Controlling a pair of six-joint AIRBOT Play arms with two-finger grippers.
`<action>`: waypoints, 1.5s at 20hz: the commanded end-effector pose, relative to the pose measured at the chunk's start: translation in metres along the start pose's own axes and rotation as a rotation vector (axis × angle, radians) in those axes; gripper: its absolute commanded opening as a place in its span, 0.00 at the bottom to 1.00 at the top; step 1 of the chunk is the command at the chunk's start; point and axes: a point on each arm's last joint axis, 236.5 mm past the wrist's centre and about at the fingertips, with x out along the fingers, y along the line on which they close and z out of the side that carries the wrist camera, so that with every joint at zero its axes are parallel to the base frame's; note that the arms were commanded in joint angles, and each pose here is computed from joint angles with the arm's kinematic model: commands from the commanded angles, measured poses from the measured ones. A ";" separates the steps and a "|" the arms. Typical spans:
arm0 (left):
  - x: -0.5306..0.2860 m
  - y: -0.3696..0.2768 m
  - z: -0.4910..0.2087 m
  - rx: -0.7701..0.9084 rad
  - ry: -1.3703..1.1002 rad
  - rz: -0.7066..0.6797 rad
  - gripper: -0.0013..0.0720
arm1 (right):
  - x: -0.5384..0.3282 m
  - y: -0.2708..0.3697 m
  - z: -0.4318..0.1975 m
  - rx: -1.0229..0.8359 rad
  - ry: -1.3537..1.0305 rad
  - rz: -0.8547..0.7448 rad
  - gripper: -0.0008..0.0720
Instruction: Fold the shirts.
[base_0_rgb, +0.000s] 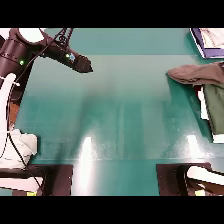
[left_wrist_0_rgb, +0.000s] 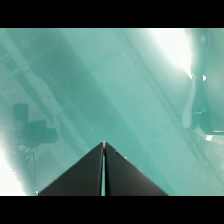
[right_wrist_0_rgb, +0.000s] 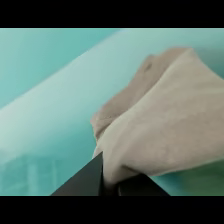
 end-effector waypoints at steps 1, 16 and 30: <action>0.003 -0.007 0.000 -0.012 0.003 -0.011 0.05 | -0.016 -0.018 0.047 -0.028 -0.087 -0.034 0.03; 0.003 -0.007 -0.004 -0.007 0.020 -0.010 0.05 | -0.127 0.018 0.115 -0.202 -0.243 -0.060 0.03; 0.003 -0.007 -0.004 0.000 0.021 -0.011 0.05 | -0.208 -0.133 -0.069 0.029 0.128 -0.632 0.82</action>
